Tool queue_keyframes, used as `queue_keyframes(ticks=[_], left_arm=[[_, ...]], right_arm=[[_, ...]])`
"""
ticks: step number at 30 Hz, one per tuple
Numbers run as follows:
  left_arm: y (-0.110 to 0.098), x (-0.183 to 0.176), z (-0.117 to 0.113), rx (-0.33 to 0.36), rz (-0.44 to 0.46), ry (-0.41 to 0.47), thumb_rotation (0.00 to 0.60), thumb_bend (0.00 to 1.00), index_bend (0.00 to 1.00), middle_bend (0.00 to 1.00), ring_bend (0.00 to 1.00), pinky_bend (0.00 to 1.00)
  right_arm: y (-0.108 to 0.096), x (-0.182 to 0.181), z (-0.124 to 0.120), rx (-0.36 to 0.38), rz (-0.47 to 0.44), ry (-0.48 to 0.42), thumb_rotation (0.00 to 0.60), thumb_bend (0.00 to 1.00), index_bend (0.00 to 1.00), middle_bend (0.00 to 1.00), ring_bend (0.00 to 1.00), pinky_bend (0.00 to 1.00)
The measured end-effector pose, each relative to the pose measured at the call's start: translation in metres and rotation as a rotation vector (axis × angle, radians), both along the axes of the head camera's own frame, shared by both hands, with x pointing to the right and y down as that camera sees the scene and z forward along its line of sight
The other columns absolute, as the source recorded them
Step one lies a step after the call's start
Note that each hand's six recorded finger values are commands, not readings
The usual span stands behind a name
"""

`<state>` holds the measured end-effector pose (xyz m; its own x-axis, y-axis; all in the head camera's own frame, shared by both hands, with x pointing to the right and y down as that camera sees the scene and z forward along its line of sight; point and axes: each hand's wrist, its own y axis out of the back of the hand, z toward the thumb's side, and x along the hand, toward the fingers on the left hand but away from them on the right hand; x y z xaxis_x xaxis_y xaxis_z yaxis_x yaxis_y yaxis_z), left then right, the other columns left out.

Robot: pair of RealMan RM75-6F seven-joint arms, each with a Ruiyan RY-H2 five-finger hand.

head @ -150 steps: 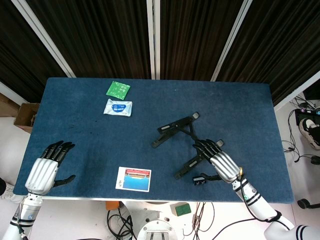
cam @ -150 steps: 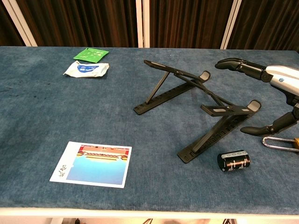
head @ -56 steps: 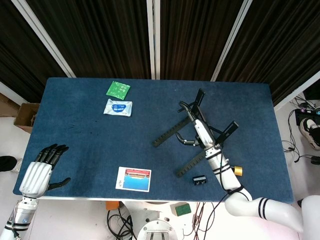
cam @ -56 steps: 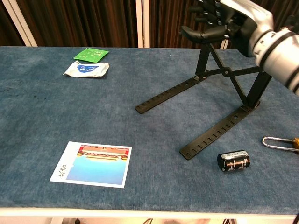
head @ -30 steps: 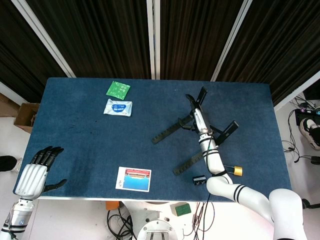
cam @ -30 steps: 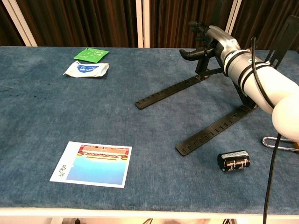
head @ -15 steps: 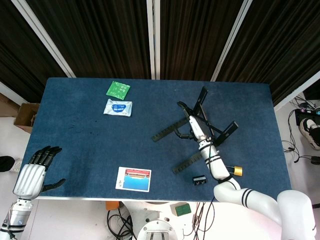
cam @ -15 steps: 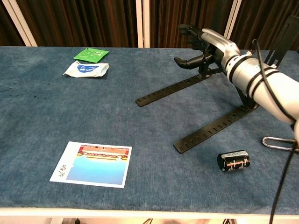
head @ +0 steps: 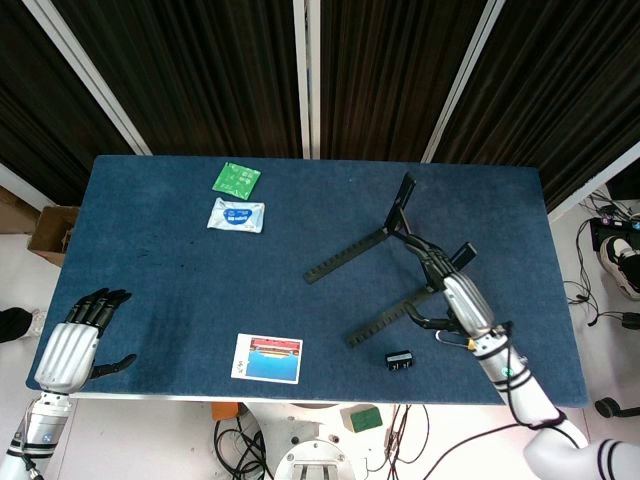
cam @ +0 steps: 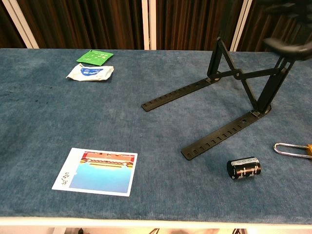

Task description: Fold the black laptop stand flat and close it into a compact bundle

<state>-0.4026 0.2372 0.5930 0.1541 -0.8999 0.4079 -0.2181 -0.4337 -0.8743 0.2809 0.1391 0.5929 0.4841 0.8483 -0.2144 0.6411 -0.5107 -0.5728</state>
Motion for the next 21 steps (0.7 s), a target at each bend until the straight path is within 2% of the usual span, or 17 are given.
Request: queue_keyframes(ticks=[4, 6, 8, 14, 18, 21], left_arm=[[-0.004, 0.005, 0.001, 0.001, 0.010, 0.002, 0.600, 0.10, 0.16, 0.15, 0.09, 0.16], [-0.005, 0.007, 0.001, -0.001, 0.016, 0.002, 0.600, 0.10, 0.16, 0.15, 0.09, 0.16], [-0.006, 0.009, 0.002, -0.003, 0.022, 0.003, 0.600, 0.10, 0.16, 0.15, 0.09, 0.16], [-0.007, 0.012, 0.002, -0.005, 0.023, 0.002, 0.600, 0.10, 0.16, 0.15, 0.09, 0.16], [-0.008, 0.012, 0.001, -0.004, 0.021, -0.004, 0.600, 0.10, 0.16, 0.15, 0.09, 0.16], [-0.007, 0.009, 0.000, -0.004, 0.015, -0.011, 0.600, 0.10, 0.16, 0.15, 0.09, 0.16]], right_arm=[[0.011, 0.038, -0.024, 0.033, 0.067, 0.030, 0.600, 0.27, 0.00, 0.00, 0.00, 0.00], [0.010, 0.051, -0.027, 0.024, 0.101, 0.031, 0.600, 0.19, 0.00, 0.00, 0.00, 0.00], [0.006, 0.063, -0.025, 0.013, 0.141, 0.034, 0.600, 0.18, 0.00, 0.00, 0.00, 0.00], [-0.012, 0.094, -0.005, -0.048, 0.249, 0.068, 0.600, 0.18, 0.00, 0.00, 0.00, 0.00], [-0.021, 0.099, 0.016, -0.104, 0.255, 0.073, 0.600, 0.14, 0.00, 0.00, 0.00, 0.00], [-0.020, 0.091, 0.029, -0.149, 0.236, 0.038, 0.600, 0.08, 0.00, 0.00, 0.00, 0.00]])
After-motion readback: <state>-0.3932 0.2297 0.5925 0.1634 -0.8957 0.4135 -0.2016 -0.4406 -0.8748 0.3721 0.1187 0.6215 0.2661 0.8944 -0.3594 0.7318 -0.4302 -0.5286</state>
